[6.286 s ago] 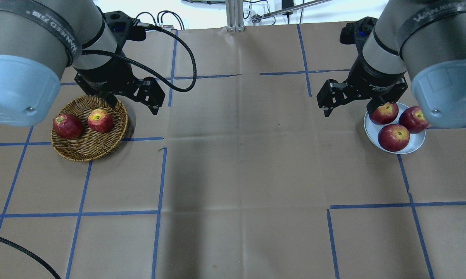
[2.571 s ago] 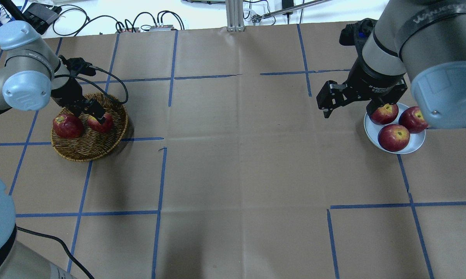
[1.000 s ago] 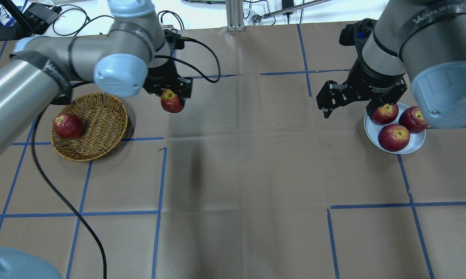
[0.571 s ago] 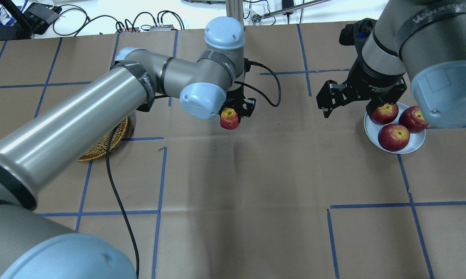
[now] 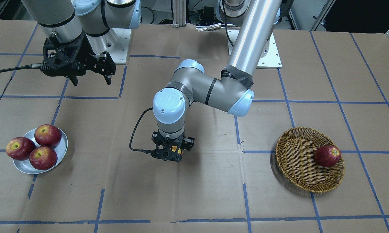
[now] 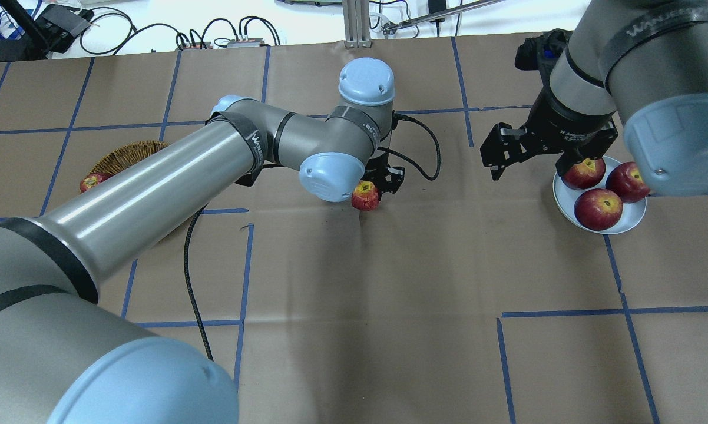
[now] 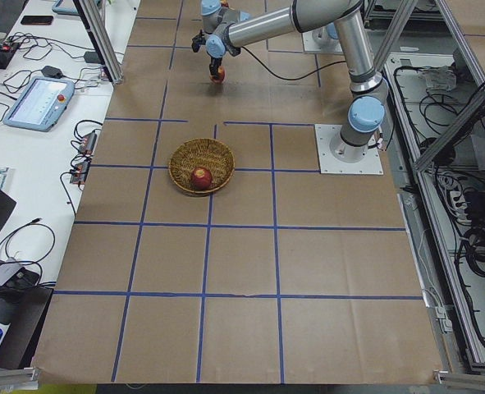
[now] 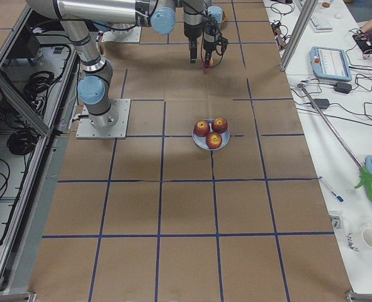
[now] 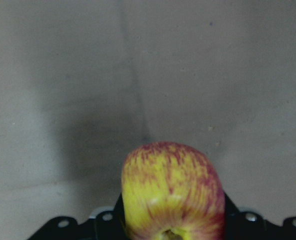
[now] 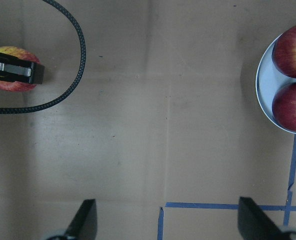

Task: Transfer apple from basket to plate
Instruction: 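Set the apple down on the table and open the left gripper, then move the right gripper toward the apple while the left gripper returns above the basket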

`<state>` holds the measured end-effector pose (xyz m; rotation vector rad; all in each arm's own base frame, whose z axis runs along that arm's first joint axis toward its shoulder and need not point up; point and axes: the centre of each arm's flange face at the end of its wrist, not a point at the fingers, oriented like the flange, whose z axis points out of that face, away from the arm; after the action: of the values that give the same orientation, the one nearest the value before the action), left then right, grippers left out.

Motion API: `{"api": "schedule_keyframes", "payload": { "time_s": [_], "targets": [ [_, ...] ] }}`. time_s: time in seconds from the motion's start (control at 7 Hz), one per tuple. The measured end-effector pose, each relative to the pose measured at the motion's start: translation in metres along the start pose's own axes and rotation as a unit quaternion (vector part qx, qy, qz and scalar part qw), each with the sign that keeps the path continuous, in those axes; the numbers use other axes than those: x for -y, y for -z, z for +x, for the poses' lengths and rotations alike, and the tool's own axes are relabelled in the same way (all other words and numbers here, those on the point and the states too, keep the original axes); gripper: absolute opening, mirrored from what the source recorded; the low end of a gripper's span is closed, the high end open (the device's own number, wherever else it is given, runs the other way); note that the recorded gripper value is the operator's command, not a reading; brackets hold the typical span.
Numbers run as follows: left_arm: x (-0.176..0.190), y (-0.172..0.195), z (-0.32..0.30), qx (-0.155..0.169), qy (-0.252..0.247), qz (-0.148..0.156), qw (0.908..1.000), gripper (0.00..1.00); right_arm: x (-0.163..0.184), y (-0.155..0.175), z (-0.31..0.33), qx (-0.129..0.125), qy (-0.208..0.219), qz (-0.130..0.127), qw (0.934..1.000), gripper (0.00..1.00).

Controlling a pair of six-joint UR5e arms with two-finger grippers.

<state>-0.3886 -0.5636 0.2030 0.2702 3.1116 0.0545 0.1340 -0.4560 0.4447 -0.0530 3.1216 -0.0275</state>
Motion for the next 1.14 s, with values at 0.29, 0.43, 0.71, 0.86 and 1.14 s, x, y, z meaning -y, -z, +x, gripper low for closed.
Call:
{"api": "schedule_keyframes", "payload": {
  "time_s": [0.29, 0.43, 0.71, 0.86, 1.14],
  "targets": [
    [0.001, 0.002, -0.001, -0.003, 0.006, 0.004, 1.0000, 0.99, 0.000, 0.000, 0.000, 0.000, 0.000, 0.000, 1.0000, 1.00],
    [0.001, 0.008, -0.002, -0.003, 0.006, 0.006, 1.0000, 0.99, 0.000, 0.000, 0.000, 0.000, 0.000, 0.000, 1.0000, 1.00],
    [-0.003, 0.079, -0.047, 0.001, 0.005, 0.002, 1.0000, 0.99, 0.000, 0.000, 0.000, 0.000, 0.000, 0.000, 1.0000, 1.00],
    [-0.017, 0.135, -0.094, 0.002, -0.007, -0.007, 1.0000, 0.99, 0.000, 0.000, 0.000, 0.000, 0.000, 0.000, 1.0000, 1.00],
    [-0.080, 0.244, -0.202, -0.005, -0.033, -0.024, 0.9992, 0.99, 0.000, 0.001, -0.001, 0.001, 0.000, 0.001, 1.0000, 1.00]
  ]
}}
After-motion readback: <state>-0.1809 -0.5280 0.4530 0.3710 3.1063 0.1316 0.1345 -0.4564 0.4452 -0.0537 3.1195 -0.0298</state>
